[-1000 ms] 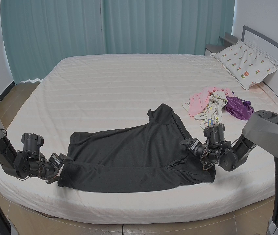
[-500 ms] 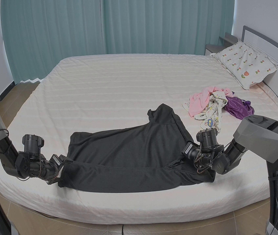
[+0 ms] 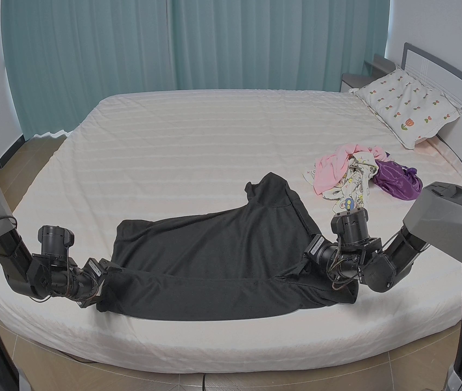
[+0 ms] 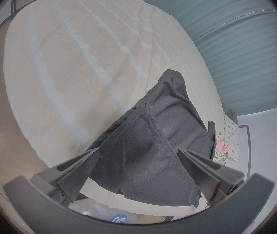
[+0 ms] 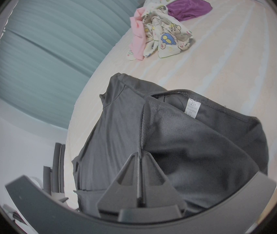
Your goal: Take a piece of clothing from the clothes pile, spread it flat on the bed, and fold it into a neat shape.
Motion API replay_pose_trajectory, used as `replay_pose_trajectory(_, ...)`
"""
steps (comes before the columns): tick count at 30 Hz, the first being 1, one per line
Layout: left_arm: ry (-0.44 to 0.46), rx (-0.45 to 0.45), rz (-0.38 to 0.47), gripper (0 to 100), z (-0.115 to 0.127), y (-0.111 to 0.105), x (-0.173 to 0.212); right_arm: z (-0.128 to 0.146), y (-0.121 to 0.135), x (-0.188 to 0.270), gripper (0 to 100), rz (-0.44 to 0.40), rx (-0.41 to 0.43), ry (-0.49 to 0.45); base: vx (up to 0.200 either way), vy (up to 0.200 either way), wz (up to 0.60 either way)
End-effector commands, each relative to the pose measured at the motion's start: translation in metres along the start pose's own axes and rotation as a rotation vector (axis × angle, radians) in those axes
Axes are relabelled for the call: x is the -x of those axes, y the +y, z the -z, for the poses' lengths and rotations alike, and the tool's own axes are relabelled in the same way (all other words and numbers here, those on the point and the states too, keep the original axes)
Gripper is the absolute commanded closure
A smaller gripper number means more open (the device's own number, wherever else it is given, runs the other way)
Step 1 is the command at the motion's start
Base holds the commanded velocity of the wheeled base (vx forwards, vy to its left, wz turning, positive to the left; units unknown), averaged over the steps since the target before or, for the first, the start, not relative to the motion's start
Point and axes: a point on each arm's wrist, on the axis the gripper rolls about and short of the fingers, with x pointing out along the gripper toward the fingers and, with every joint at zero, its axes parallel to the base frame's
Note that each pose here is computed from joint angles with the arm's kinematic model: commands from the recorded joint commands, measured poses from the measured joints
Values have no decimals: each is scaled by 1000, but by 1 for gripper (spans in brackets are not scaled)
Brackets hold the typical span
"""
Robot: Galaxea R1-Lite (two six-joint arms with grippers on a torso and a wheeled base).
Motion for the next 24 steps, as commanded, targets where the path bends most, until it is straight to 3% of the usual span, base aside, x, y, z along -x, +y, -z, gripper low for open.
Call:
replay_pose_trajectory(1, 1, 1, -4, 0, 0, 1, -1, 7, 15, 26, 100, -15, 68, 2, 0, 0, 0)
replay_pose_trajectory(13, -10, -4, -2, 0, 1, 2, -3, 24, 5, 50, 100, 109, 272, -20, 0, 0, 0)
replay_pose_trajectory(24, -9, -6, -3, 0, 1, 2, -4, 41, -5, 63, 100, 149, 360, 45, 0, 0, 0)
